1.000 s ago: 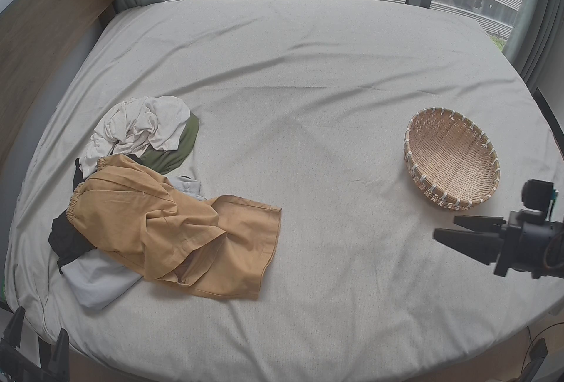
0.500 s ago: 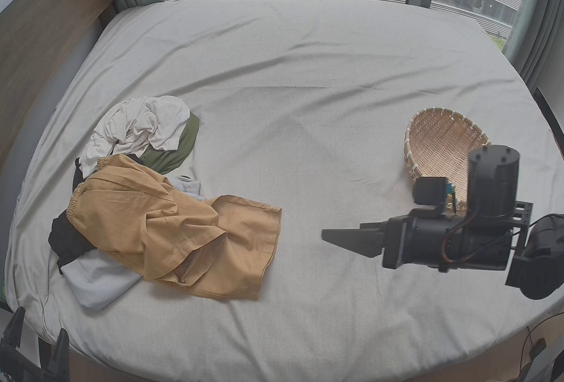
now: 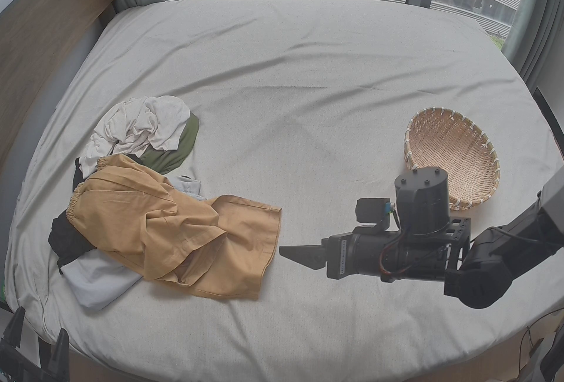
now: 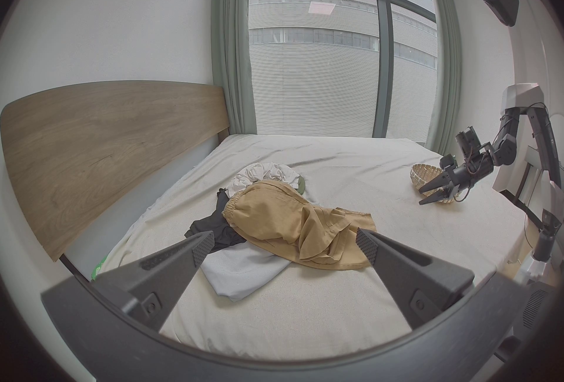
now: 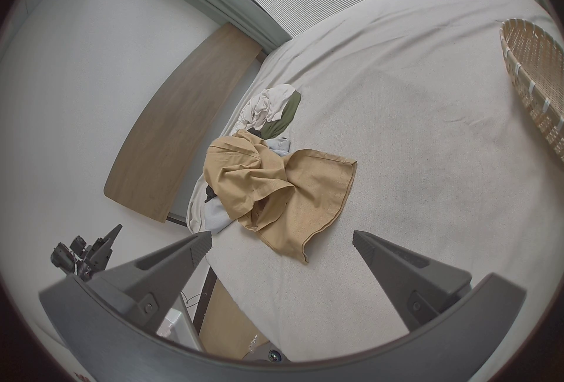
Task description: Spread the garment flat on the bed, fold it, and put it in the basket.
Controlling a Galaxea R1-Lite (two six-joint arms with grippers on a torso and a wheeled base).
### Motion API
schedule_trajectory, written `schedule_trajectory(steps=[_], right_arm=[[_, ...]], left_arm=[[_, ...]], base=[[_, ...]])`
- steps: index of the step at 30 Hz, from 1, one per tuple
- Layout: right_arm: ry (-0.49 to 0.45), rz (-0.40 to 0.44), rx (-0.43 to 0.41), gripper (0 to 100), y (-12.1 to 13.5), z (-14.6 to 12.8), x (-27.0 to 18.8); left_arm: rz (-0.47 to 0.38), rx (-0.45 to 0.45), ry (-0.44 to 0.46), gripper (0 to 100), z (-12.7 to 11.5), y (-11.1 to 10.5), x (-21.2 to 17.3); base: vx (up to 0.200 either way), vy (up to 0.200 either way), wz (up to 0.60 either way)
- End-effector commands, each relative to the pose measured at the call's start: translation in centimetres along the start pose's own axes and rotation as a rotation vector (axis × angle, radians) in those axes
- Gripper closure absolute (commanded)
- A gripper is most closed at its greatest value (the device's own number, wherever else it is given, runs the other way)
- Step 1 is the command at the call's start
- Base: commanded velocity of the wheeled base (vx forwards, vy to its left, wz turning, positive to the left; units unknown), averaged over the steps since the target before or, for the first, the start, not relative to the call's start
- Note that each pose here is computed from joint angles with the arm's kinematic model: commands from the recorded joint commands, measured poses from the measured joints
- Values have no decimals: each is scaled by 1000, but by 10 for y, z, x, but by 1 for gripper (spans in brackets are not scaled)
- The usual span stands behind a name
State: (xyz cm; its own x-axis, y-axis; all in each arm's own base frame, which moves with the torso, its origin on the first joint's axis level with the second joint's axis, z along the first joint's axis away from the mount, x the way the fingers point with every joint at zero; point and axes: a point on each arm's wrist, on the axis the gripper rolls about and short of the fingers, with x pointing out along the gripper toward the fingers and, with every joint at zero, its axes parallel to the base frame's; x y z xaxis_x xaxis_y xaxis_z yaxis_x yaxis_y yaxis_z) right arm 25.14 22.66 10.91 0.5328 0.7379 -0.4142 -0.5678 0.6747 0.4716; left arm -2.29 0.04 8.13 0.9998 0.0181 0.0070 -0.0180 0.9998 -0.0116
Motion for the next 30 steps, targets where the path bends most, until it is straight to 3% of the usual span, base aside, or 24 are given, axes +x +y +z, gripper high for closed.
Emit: schedule_trajectory(steps=[1, 13, 24, 30], right_arm=[[37, -15, 20, 0, -7, -9, 16], [99, -22, 97, 0, -14, -27, 59], [118, -20, 106, 0, -20, -42, 93], [105, -8, 160, 0, -18, -39, 107]], left_arm=[[0, -1, 1, 0, -5, 0, 0], [0, -1, 1, 0, -5, 0, 0], [0, -1, 2, 0, -5, 0, 0], [0, -1, 1, 0, -5, 0, 0]], base=[[0, 0, 0], [0, 0, 0], [0, 0, 0], [0, 0, 0]])
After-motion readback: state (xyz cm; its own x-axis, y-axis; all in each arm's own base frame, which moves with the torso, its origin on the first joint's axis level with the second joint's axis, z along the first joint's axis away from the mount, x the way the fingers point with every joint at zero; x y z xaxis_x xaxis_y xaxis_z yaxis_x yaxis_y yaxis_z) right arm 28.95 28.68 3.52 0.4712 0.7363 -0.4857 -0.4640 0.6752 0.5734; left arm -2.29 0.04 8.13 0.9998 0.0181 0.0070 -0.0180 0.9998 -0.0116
